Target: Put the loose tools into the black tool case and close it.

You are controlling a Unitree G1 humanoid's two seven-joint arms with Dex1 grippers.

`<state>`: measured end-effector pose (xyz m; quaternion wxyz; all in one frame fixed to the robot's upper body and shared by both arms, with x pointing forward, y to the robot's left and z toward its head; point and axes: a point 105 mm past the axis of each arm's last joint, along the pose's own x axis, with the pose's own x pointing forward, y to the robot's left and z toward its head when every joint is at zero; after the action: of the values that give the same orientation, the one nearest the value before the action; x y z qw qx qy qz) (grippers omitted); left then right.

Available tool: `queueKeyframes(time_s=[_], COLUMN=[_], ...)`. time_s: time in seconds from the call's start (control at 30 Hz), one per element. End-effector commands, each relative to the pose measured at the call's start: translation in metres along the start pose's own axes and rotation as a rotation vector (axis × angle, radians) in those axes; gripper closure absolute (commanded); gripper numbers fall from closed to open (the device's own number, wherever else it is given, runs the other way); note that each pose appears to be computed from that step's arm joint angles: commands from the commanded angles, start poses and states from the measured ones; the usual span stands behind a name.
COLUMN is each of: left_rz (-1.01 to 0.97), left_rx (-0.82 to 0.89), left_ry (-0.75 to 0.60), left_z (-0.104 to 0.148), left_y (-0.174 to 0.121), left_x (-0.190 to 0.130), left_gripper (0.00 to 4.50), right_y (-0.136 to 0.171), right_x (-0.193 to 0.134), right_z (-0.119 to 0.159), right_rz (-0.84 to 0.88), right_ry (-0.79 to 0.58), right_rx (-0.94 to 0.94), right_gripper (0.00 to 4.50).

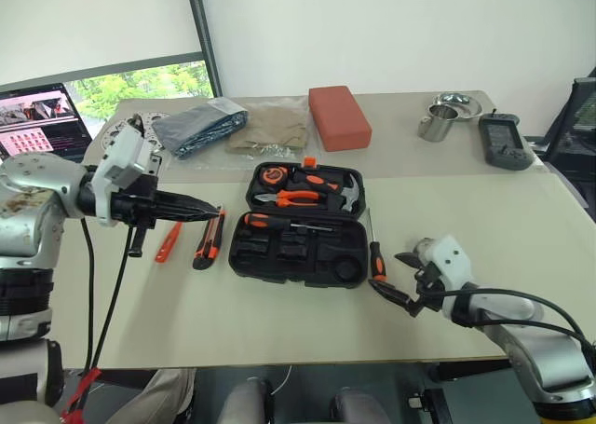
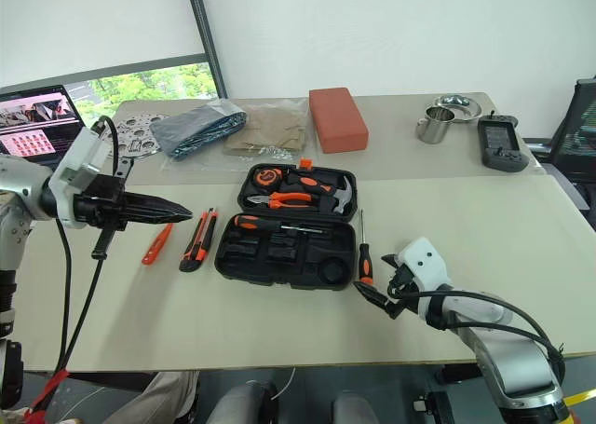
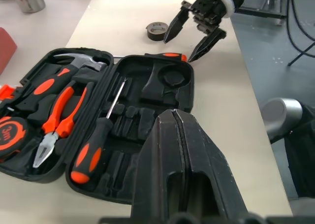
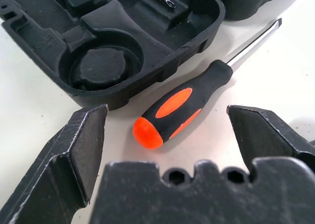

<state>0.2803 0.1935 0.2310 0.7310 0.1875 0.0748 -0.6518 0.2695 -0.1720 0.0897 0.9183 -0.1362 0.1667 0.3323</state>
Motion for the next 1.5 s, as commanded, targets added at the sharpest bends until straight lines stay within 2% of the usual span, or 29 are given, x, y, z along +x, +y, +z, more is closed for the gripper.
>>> queueKeyframes(time_s=[0.03, 0.17, 0.27, 0.43, 0.47, 0.67, 0.87, 1.2, 1.5], left_rz=[-0.021, 0.017, 0.049, 0.050, 0.061, 0.098, 0.049, 0.019, 0.006], left_rx=[0.024, 0.012, 0.020, 0.047, 0.051, 0.064, 0.054, 0.045, 0.051], left_ry=[0.006, 0.027, 0.060, 0.073, 0.073, 0.076, 0.064, 0.062, 0.045], left_z=[0.006, 0.001, -0.006, -0.011, -0.012, -0.020, -0.018, -0.018, -0.013], left_y=[-0.006, 0.000, 0.005, 0.008, 0.010, 0.019, 0.014, 0.007, 0.005], left_x=[0.000, -0.003, -0.007, -0.006, -0.005, -0.004, -0.005, -0.006, -0.003], left_gripper=[4.47, 4.47, 3.82, 1.92, 1.66, 1.66, 1.66, 1.66, 1.66], right_y=[-0.006, -0.008, -0.011, -0.013, -0.013, -0.015, -0.016, -0.039, -0.039], right_x=[0.002, 0.005, 0.006, 0.009, 0.010, 0.011, 0.015, 0.005, 0.023], right_z=[0.003, 0.001, 0.001, 0.001, 0.001, 0.000, 0.000, -0.002, 0.005], right_rz=[-0.059, -0.081, -0.100, -0.114, -0.117, -0.146, -0.193, -0.342, -0.324], right_ry=[-0.010, -0.011, -0.013, -0.018, -0.019, -0.024, -0.037, -0.037, -0.059], right_rx=[-0.025, -0.021, -0.020, -0.020, -0.018, -0.004, 0.041, 0.061, 0.086], right_gripper=[0.00, 0.00, 0.00, 0.00, 0.00, 0.00, 0.00, 0.00, 0.00])
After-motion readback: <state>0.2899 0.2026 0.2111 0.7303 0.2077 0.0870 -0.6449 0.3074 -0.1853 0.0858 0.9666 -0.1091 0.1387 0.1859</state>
